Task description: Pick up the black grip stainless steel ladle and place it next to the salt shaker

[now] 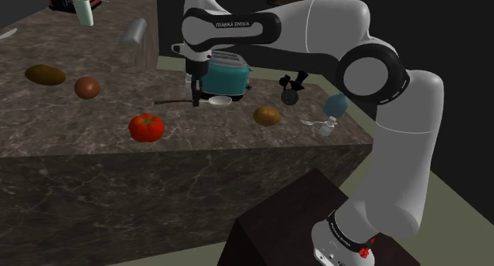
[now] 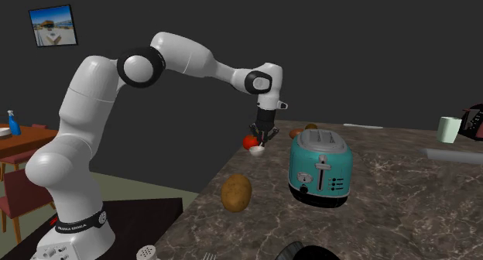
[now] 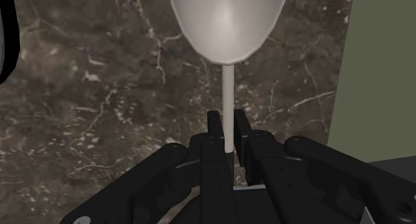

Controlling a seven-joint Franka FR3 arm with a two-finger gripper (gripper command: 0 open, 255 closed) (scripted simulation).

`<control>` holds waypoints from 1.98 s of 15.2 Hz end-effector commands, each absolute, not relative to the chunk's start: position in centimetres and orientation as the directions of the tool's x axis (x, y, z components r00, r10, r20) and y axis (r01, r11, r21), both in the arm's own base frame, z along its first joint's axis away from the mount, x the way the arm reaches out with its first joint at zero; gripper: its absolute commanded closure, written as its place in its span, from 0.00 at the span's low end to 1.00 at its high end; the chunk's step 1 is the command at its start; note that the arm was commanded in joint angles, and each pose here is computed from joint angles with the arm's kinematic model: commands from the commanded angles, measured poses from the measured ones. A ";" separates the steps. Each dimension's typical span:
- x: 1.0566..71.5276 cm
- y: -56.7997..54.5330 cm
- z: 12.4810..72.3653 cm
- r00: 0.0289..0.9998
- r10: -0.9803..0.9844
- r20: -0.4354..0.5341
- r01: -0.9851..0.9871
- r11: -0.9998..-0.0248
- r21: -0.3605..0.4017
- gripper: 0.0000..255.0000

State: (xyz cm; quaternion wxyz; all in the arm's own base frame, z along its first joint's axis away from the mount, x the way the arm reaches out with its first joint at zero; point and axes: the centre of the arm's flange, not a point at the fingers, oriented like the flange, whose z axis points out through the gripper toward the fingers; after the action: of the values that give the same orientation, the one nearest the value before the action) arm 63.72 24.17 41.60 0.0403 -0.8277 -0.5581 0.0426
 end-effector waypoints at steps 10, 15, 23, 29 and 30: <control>63.7 24.1 47.5 0.373 0.927 -0.026 0.920 -0.374 -0.115 1.00; 63.7 24.1 50.1 0.373 0.927 -0.026 0.920 -0.374 -0.115 1.00; 60.4 15.5 50.2 0.373 0.927 -0.026 0.920 -0.374 -0.115 1.00; 57.5 8.2 50.2 0.373 0.927 -0.026 0.920 -0.374 -0.115 1.00; 57.0 6.9 50.2 0.373 0.927 -0.026 0.920 -0.374 -0.115 1.00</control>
State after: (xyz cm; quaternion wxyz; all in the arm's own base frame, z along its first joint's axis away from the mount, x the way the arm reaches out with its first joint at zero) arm 57.52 8.08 50.19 0.0400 -0.8279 -0.5578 0.0427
